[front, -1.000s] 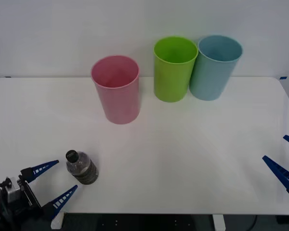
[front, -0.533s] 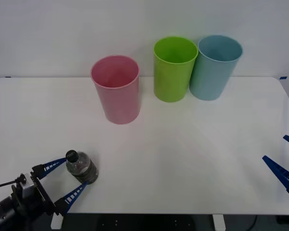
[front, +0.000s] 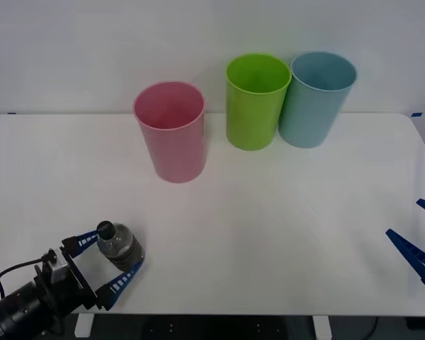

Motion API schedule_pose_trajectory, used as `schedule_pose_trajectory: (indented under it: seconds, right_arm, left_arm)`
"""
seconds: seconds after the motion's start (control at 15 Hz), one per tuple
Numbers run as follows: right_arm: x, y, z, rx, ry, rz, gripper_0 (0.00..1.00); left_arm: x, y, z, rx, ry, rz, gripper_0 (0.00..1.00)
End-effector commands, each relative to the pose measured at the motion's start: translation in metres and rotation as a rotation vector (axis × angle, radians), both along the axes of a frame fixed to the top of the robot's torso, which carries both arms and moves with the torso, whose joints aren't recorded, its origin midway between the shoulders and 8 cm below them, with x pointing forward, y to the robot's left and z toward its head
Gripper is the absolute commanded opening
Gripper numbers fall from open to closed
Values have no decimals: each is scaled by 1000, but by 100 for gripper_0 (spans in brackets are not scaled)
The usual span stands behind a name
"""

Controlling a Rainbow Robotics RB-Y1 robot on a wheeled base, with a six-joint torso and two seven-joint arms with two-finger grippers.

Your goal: Grasp the object on the table and drop it into the matching bin: aluminum can to the light blue bin, PET bottle to the pink bin.

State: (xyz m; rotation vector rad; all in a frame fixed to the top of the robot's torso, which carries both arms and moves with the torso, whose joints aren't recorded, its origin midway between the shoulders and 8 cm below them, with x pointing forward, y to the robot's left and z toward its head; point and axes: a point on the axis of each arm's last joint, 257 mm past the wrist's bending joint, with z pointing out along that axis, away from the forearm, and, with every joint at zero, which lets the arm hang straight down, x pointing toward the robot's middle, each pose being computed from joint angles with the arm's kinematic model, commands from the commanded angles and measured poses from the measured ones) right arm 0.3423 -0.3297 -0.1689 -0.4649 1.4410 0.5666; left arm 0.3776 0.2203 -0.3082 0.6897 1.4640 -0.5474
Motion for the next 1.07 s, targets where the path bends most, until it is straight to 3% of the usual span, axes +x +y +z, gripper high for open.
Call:
schedule_pose_trajectory:
  seconds: [0.07,0.4,0.47,0.53,0.6,0.67,0.73,1.07]
  right_arm:
    - [0,0,0,0,0,0,100]
    - [0,0,0,0,0,0,100]
    - [0,0,0,0,0,0,100]
    - [0,0,0,0,0,0,100]
    - [0,0,0,0,0,0,100]
    - [0,0,0,0,0,0,100]
    - [0,0,0,0,0,0,100]
    - [0,0,0,0,0,0,100]
  left_arm:
    - [2,-6,-1,-4,-1,0,100]
    - [2,-8,-1,-8,-1,0,100]
    - [2,-8,-1,-7,-2,0,79]
    - [2,-8,-1,-7,-2,0,39]
    - [3,-9,0,-5,-6,-1,17]
    - [2,-9,-1,-4,-4,-1,6]
    - [2,-9,-1,-6,-5,-1,1]
    - [3,1,0,-10,-2,21,0]
